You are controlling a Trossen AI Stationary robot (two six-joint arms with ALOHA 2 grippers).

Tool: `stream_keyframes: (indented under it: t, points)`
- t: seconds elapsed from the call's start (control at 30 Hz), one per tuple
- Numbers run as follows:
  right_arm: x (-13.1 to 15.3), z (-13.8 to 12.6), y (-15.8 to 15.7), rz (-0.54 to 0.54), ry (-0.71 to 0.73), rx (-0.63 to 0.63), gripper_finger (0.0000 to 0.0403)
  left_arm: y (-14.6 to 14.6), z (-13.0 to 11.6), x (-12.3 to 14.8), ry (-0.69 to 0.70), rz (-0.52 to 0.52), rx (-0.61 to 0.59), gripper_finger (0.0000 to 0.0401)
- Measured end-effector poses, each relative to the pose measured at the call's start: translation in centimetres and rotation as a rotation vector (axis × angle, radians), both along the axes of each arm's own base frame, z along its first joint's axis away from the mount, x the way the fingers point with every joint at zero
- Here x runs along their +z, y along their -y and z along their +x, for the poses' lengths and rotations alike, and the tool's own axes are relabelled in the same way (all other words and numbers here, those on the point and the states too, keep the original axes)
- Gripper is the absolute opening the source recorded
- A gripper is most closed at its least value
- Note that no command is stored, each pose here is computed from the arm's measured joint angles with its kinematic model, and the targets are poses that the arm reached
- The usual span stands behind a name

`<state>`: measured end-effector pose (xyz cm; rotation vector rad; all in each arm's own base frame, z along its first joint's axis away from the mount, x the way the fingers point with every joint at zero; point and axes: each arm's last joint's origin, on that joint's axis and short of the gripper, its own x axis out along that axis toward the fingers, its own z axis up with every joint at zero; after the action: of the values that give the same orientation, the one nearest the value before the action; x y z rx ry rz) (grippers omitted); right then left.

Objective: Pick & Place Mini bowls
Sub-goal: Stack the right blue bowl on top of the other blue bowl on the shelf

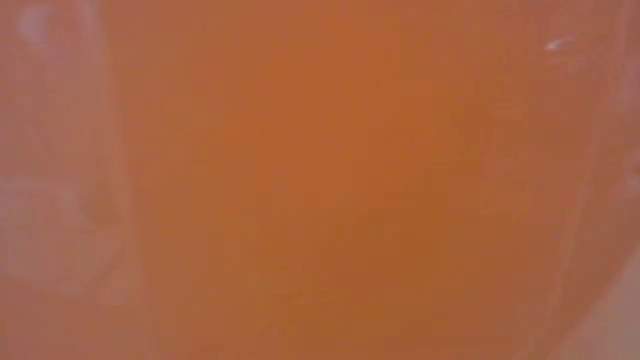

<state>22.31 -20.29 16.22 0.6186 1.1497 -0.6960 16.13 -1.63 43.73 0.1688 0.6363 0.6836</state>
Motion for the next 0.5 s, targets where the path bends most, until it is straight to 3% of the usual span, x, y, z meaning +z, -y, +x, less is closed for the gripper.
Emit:
stream_keyframes:
  t: [0.2, 0.5]
  points:
    - [0.7, 0.4, -0.2, -0.022, -0.027, 0.085, 0.001, 0.0, 0.0, 0.0, -0.008, 0.008, -0.006, 0.0064]
    - [7.5, 2.3, -2.0, -0.107, -0.023, 0.18, 0.0008, 0.0, 0.0, 0.0, -0.008, 0.008, -0.006, 0.0064]
